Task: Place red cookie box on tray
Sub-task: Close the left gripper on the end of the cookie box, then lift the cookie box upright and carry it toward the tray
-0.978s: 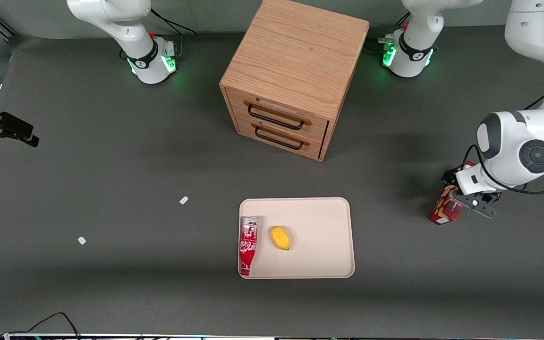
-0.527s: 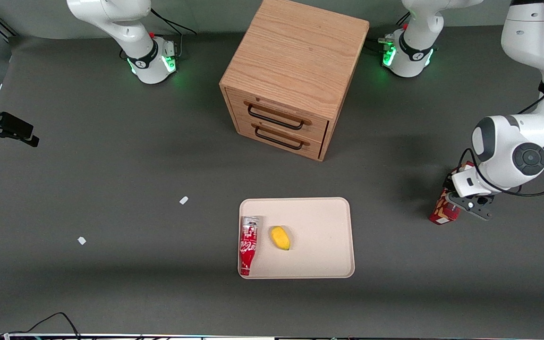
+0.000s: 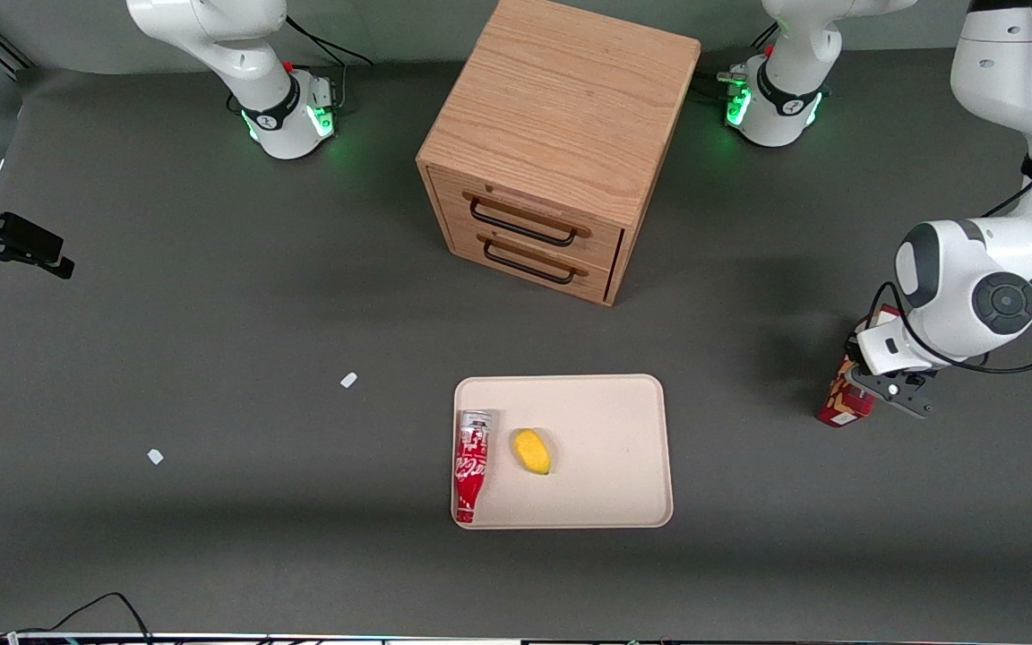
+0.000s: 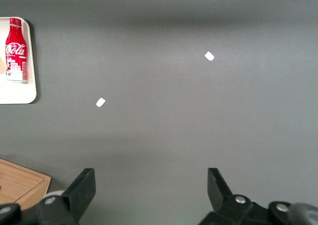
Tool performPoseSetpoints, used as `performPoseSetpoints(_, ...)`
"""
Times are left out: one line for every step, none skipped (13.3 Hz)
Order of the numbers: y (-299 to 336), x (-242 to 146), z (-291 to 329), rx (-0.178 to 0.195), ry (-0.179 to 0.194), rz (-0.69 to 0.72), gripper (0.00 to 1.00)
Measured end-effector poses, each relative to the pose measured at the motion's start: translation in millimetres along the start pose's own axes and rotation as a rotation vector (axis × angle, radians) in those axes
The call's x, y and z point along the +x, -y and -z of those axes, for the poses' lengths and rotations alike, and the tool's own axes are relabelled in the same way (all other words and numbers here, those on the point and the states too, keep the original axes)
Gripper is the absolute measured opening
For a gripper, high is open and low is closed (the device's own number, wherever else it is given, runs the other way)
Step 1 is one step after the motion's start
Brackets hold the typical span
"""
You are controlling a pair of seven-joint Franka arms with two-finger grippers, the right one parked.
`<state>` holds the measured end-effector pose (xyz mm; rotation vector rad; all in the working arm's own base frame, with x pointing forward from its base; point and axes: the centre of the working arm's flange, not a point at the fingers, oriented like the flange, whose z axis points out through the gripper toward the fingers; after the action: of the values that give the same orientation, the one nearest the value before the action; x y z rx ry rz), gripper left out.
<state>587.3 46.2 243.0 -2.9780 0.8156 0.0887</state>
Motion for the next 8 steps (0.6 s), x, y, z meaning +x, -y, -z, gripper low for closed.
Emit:
performPoseSetpoints(2, 2, 12, -0.007, 0.015, 0.025, 0.15)
performPoseSetpoints(5, 7, 32, -0.015, 0.032, 0.048, 0.13)
performPoseSetpoints(9, 14, 59, -0.02, 0.045, 0.067, 0.13)
performPoseSetpoints(11, 22, 89, -0.027, 0.052, 0.09, 0.13)
performPoseSetpoints(9, 31, 123, -0.037, 0.052, 0.119, 0.13)
performPoseSetpoints(5, 40, 155, -0.049, 0.044, 0.151, 0.13)
performPoseSetpoints(-2, 50, 184, -0.06, 0.028, 0.181, 0.13)
performPoseSetpoints(-13, 61, 209, -0.073, 0.006, 0.213, 0.13)
